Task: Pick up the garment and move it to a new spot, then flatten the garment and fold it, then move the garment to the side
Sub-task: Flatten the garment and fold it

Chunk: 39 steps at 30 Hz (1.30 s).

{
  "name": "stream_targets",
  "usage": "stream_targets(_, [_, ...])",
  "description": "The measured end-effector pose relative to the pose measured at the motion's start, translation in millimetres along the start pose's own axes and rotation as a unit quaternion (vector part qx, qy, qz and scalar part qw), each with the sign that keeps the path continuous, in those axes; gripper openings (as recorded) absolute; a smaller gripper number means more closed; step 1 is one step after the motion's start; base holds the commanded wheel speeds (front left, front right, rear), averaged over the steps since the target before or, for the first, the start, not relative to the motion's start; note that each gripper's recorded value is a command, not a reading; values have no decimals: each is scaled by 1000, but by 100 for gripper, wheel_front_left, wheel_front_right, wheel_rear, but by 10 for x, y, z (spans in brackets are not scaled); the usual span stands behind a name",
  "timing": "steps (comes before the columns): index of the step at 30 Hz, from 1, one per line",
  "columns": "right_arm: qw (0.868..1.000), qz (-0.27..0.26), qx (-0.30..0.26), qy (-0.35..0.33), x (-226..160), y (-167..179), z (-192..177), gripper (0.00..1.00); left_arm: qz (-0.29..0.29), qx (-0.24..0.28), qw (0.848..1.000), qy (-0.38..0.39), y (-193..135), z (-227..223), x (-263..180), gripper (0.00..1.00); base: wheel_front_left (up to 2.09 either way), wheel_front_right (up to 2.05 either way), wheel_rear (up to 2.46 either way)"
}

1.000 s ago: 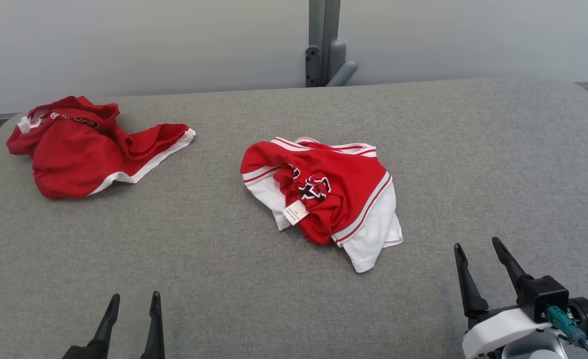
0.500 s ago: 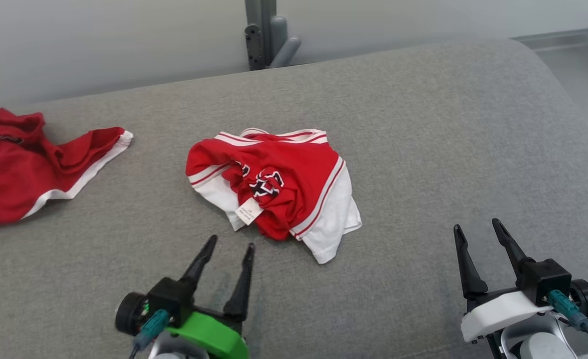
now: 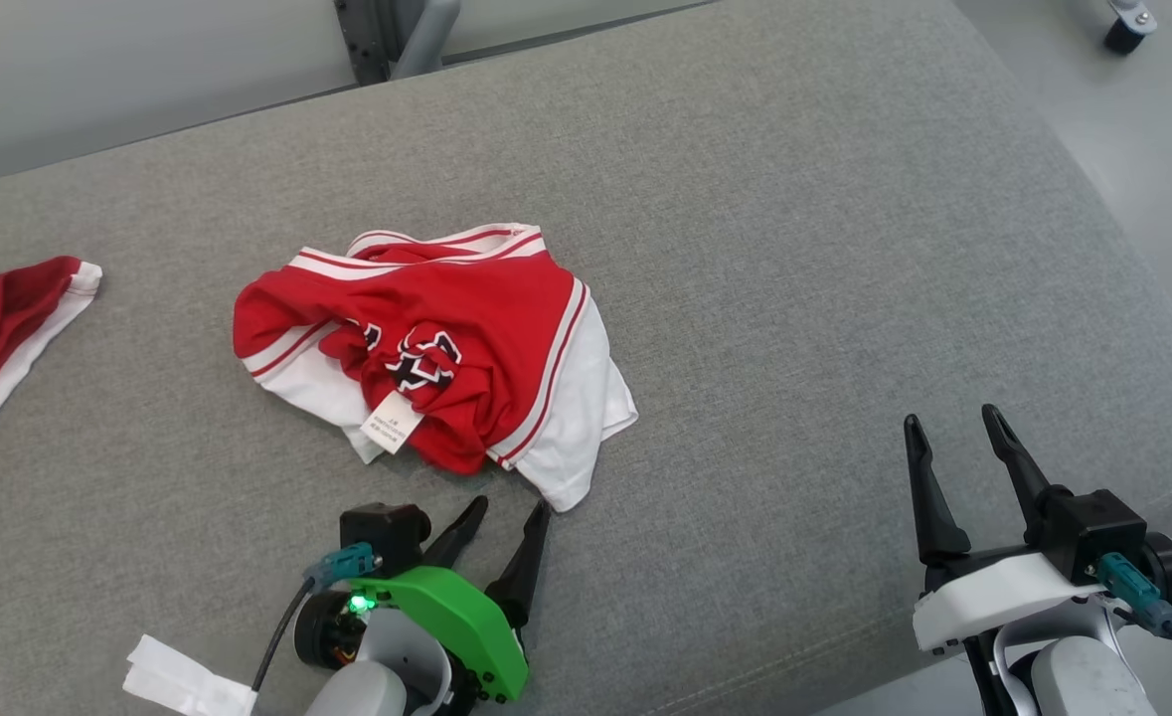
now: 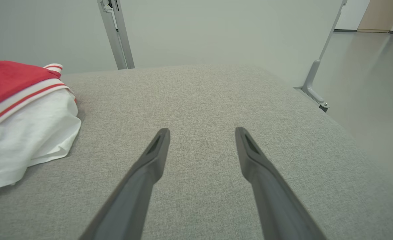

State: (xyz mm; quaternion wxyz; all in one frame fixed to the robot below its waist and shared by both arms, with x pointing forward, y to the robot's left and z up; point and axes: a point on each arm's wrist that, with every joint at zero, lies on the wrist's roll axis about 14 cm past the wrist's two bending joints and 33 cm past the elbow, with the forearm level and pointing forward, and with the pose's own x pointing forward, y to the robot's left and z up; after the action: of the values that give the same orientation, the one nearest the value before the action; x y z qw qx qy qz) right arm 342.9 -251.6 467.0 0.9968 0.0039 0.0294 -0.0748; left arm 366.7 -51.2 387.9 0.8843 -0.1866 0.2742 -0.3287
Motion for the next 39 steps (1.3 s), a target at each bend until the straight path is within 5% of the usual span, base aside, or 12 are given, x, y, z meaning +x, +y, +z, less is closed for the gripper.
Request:
stream_targets(11, [1000,-19,0,13,-21,-93,-70,100,-41,-95,995,2,-239,62,238,100,0,0,0])
stream_targets(13, [1000,-21,4,10,-29,-98,-55,100,-39,-107,993,-9,-254,112,251,0,0,0,0])
stream_targets(24, [1000,-14,12,12,-37,-40,-83,100,-71,-134,977,-151,-390,1069,151,0,0,0,0])
stream_targets(39, [998,53,20,-9,30,381,25,100,-56,-55,921,-383,-282,2915,-1246,0,0,0,0])
